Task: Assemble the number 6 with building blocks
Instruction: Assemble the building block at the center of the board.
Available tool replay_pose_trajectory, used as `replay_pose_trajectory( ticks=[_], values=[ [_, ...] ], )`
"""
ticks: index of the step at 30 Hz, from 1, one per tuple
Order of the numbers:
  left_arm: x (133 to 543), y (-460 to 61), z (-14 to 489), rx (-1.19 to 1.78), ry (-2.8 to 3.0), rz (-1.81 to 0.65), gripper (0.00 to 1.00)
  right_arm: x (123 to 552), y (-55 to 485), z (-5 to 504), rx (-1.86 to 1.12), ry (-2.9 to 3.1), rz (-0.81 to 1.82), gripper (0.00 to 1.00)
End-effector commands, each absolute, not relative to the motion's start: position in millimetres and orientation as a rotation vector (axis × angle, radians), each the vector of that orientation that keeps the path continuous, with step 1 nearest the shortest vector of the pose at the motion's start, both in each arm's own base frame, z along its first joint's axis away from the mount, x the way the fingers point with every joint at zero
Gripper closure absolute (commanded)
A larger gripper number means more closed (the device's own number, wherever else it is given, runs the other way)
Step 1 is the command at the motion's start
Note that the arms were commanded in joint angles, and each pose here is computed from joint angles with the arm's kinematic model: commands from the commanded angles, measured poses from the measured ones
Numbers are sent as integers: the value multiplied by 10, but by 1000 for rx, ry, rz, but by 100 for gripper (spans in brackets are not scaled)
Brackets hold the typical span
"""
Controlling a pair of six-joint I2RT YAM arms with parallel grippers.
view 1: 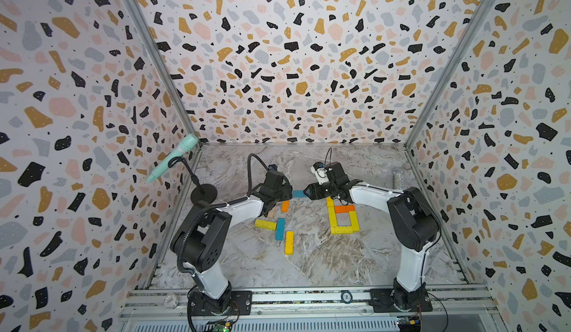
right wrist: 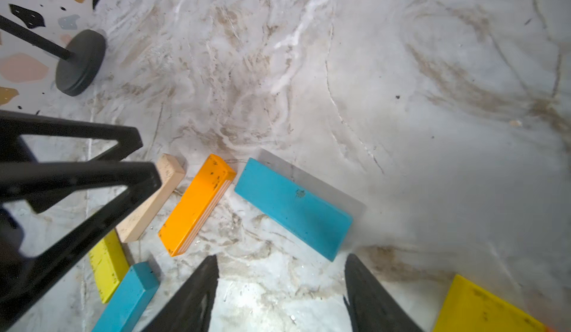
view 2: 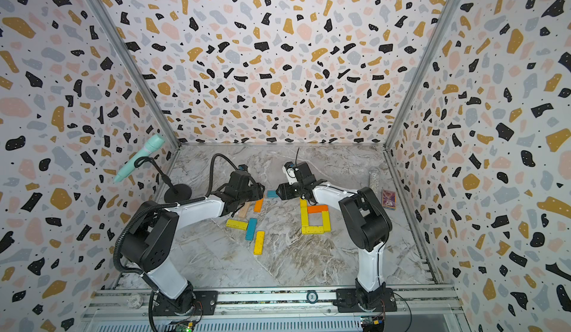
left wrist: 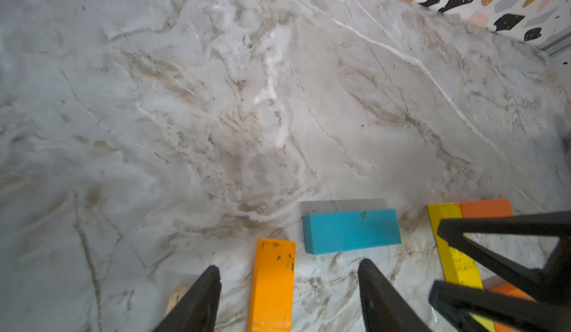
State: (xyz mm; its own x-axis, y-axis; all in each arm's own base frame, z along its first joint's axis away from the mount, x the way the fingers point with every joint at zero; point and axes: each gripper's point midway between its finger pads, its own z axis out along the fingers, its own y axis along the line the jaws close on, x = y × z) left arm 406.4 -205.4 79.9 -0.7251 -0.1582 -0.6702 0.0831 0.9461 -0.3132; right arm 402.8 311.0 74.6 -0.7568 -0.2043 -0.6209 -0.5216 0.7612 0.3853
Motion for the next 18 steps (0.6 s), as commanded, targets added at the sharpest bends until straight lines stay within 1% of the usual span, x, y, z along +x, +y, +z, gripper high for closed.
replay_pose_trajectory(
  ticks=[1, 12, 18],
  values=[
    [4065, -2078, 758, -75, 2329, -483, 33, 4079, 3125, 762, -549, 2412, 745, 34],
    [4034, -2121, 662, -101, 2309, -592, 31, 4235, 3261, 589, -592, 2435, 736, 34],
    [4019, -2082, 561, -118, 2323, -595, 30, 4308, 3337, 476, -610, 2461, 719, 34]
  ],
)
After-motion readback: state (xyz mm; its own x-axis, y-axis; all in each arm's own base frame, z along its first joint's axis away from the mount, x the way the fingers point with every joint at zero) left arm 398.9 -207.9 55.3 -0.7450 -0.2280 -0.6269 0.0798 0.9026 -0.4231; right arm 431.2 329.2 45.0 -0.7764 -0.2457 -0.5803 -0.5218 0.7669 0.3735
